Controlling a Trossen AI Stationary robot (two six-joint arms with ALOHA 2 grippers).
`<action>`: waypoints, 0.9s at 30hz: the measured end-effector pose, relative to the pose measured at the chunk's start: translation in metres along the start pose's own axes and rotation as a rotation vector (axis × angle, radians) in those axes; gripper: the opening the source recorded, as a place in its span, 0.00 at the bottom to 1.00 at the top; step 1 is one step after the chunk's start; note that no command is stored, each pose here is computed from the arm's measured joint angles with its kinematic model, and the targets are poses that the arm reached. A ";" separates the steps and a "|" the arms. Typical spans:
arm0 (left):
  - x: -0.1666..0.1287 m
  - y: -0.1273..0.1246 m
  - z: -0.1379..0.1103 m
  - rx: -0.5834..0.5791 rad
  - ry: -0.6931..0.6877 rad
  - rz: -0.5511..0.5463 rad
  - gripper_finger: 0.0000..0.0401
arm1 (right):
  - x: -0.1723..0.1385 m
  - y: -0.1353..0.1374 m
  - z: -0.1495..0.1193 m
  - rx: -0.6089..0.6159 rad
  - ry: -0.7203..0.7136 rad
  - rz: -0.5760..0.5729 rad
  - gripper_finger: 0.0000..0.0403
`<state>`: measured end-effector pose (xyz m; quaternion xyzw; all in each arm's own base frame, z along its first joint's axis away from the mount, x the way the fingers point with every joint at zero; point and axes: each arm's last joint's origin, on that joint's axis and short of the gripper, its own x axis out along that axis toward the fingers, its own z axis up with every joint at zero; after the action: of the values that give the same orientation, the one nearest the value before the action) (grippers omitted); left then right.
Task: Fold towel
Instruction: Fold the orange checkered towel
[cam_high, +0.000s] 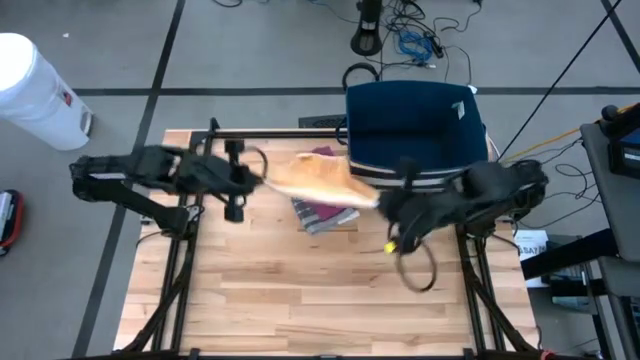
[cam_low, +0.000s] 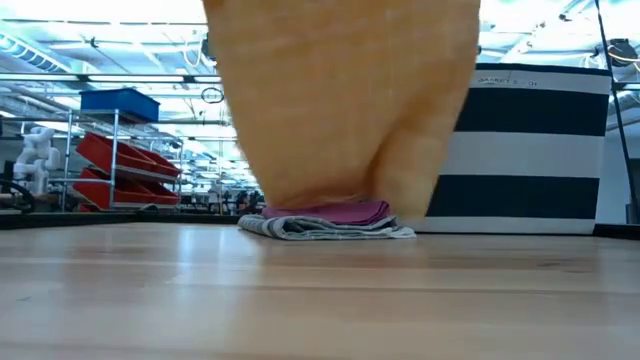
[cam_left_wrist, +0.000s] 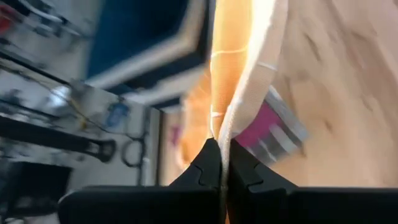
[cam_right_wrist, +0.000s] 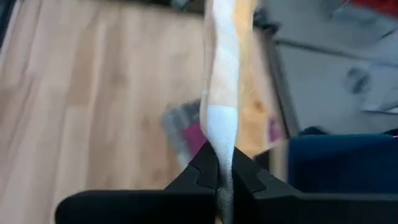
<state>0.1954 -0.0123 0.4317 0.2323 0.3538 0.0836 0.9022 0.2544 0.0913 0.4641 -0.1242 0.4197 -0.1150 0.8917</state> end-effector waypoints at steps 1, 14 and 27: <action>0.006 -0.007 -0.005 0.005 0.021 -0.027 0.01 | 0.008 0.007 0.000 -0.016 0.026 0.023 0.00; 0.046 -0.085 -0.039 0.025 0.135 -0.207 0.01 | 0.083 0.085 -0.023 -0.088 0.106 0.243 0.00; 0.019 -0.150 -0.044 -0.005 0.033 -0.369 0.01 | 0.101 0.143 -0.049 -0.109 0.023 0.385 0.00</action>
<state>0.1776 -0.1225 0.3206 0.1596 0.4048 -0.0788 0.8969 0.2931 0.1883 0.3158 -0.0881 0.4516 0.0792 0.8843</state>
